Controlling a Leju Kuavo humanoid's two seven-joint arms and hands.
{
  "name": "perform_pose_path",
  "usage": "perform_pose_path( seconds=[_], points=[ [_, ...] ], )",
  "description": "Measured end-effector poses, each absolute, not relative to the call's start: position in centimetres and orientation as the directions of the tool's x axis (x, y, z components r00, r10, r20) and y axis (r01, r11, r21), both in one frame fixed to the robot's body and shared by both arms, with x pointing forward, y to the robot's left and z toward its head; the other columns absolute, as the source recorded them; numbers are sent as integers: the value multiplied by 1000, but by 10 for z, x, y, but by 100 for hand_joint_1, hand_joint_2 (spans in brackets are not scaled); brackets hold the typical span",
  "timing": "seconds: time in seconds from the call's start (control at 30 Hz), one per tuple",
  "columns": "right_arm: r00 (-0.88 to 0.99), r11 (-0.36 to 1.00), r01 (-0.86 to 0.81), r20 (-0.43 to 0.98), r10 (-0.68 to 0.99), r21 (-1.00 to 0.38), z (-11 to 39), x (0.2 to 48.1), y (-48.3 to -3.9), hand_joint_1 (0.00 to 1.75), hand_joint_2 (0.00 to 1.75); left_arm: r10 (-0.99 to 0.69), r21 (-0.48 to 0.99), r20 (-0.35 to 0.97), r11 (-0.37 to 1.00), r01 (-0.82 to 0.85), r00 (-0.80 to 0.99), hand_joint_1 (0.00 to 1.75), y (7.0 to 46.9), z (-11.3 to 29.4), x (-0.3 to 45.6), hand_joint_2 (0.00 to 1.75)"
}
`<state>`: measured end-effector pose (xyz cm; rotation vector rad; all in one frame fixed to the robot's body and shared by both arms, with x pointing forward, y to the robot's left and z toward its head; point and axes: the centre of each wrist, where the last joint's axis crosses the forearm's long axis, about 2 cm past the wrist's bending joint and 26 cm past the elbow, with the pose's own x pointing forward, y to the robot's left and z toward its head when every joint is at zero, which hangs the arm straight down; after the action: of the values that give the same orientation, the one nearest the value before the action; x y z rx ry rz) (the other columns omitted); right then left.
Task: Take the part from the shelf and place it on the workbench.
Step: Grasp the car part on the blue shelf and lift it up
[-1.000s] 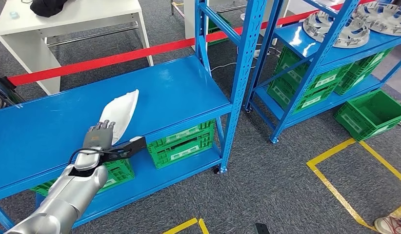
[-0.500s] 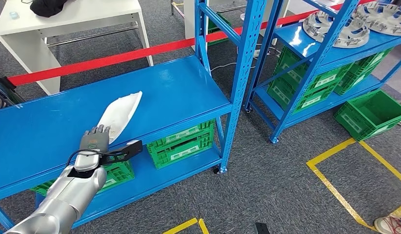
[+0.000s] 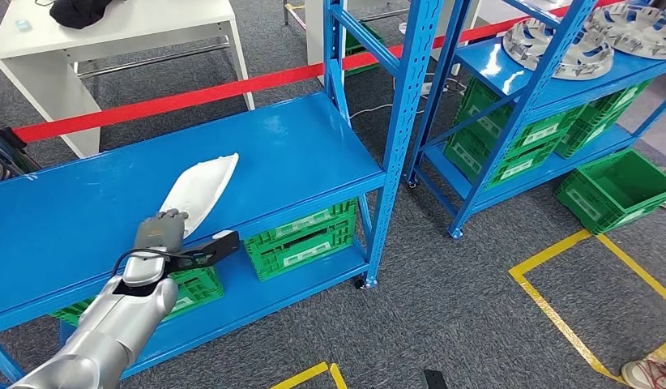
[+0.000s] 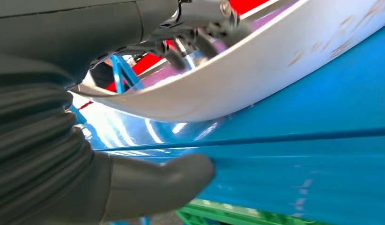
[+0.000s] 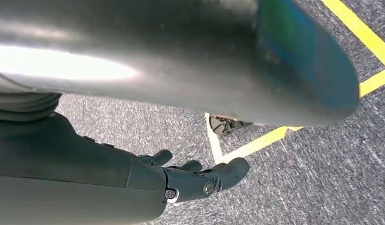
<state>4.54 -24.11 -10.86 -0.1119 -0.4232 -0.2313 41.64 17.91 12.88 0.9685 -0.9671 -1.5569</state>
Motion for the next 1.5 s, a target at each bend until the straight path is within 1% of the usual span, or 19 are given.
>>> perform_pose_path(
  seconds=[0.3,0.67,1.1,1.2,1.37,1.5],
  points=[
    [886,970,236,423,-191,-56,-109,46,-241,0,0,-972,962,-76,-131,241,-224,175,173,127,412,175],
    [886,970,235,423,-190,-57,-109,46,-241,0,0,-965,978,12,-42,203,-261,175,164,131,412,175],
    [885,970,234,425,-189,-57,-109,46,-241,0,0,-951,994,75,49,94,-298,175,159,137,413,175],
    [885,970,234,426,-189,-57,-109,46,-241,0,0,-943,995,100,87,55,-316,175,158,140,414,175],
    [885,970,237,426,-191,-58,-109,46,-241,0,0,-923,981,183,194,1,-339,175,157,148,417,175],
    [885,970,237,425,-190,-59,-109,45,-241,0,0,-917,973,210,231,-24,-341,175,156,154,419,175]
  ],
)
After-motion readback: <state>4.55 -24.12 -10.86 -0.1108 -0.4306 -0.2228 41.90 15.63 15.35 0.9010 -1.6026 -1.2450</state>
